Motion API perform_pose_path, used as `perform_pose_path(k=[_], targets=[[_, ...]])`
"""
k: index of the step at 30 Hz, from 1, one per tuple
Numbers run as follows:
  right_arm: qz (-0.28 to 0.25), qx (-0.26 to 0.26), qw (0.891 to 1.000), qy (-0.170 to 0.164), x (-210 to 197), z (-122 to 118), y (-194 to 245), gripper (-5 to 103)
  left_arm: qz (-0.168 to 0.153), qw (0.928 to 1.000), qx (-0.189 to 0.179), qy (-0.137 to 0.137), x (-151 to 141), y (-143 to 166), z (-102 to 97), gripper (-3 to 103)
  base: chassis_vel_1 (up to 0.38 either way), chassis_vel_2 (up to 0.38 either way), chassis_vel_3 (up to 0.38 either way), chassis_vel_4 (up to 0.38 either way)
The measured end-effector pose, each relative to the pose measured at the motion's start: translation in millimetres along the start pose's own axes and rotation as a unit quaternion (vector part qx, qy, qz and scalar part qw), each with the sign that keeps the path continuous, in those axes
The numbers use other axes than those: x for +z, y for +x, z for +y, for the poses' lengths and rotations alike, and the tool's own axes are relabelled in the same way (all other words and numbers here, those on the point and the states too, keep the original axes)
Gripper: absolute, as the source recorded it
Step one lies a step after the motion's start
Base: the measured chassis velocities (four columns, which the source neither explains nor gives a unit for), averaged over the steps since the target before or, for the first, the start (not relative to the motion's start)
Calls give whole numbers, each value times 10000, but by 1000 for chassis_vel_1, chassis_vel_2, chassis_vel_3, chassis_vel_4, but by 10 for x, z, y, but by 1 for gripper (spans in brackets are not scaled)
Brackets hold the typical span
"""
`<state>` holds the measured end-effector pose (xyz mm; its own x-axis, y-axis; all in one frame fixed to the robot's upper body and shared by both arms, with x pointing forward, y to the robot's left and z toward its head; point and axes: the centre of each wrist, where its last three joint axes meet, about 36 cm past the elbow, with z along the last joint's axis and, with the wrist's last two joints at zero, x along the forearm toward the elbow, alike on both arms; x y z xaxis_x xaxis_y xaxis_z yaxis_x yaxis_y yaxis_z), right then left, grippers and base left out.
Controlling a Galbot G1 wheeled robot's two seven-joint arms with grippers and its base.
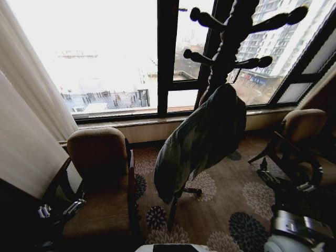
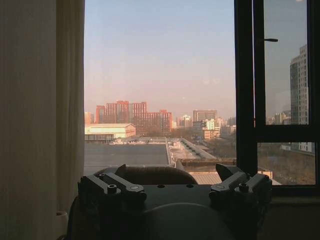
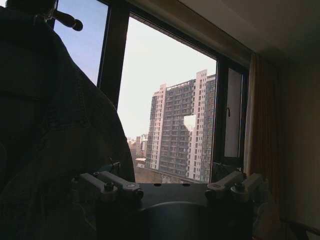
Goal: Pick up the clothes from the bed and hang them on the clothes hanger.
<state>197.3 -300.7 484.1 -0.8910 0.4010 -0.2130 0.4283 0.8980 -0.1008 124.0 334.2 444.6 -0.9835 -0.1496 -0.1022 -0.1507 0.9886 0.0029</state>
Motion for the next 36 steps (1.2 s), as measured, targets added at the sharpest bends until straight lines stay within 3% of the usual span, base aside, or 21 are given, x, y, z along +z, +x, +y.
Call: perform_pose_path(k=[9,17,23,36], targets=[[-57,-844,9962,-187,49,174,54,100,0,10000,0,0,0,0,0,100,0,0,0,0],[-70,-1209,9921,-334,31,280,123,100,0,10000,0,0,0,0,0,100,0,0,0,0],[142,-1780,9811,-743,-85,306,252,100,0,10000,0,0,0,0,0,100,0,0,0,0],[286,-2115,9756,-513,-85,195,453,100,0,10000,0,0,0,0,0,100,0,0,0,0]])
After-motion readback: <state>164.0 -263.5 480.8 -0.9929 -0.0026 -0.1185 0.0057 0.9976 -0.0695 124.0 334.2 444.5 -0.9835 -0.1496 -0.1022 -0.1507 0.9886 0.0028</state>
